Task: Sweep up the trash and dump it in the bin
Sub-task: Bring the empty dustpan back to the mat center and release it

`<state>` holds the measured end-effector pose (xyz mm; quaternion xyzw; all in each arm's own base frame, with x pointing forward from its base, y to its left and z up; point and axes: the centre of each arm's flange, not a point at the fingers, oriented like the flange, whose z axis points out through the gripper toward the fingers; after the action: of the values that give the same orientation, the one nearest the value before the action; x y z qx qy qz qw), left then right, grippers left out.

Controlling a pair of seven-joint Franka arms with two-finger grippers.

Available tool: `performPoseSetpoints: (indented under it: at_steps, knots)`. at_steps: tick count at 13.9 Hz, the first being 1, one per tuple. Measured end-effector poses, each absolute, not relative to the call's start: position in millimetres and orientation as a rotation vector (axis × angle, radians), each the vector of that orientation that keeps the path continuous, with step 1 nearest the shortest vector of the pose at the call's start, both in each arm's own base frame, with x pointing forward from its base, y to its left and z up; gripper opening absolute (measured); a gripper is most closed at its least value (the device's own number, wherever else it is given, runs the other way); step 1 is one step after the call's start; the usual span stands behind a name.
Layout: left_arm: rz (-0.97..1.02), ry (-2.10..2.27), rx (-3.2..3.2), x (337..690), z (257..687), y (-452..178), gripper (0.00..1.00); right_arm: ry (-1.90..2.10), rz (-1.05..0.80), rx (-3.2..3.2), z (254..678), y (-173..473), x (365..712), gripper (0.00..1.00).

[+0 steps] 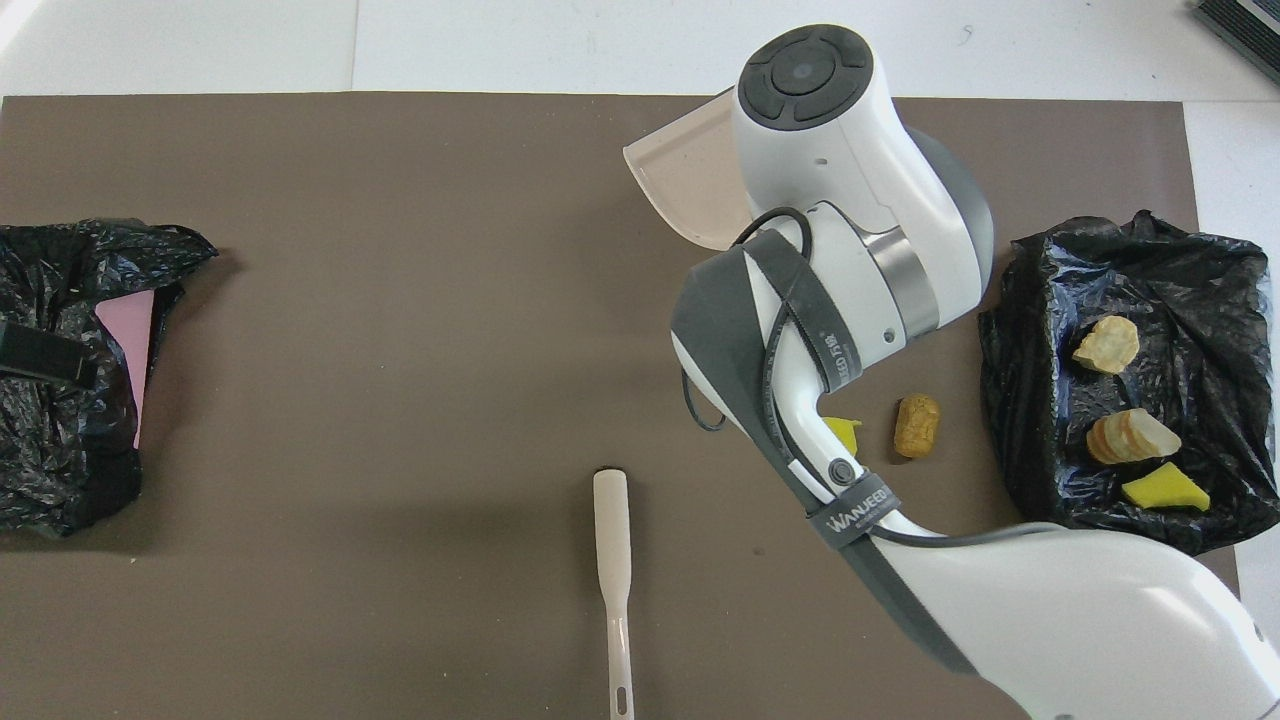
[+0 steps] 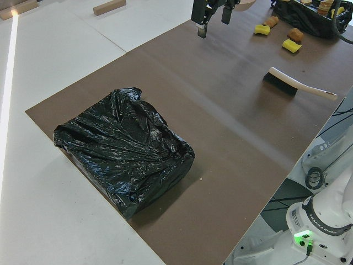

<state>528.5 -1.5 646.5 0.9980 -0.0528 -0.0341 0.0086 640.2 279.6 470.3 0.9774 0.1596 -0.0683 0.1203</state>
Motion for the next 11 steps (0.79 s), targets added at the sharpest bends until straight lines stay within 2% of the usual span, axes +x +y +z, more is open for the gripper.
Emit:
performPoseSetpoints:
  at_steps: [4, 8, 11]
  knots:
    - [-0.106, -0.166, 3.118, 528, 647, -2, 1.0, 0.323, -0.249, 2.925, 421, 352, 625, 0.32]
    - [-0.106, -0.168, 3.118, 528, 647, -2, 1.0, 0.192, -0.299, 2.972, 385, 377, 623, 0.32]
    - [-0.106, -0.169, 3.118, 528, 647, -2, 1.0, 0.104, -0.342, 2.974, 365, 404, 608, 0.32]
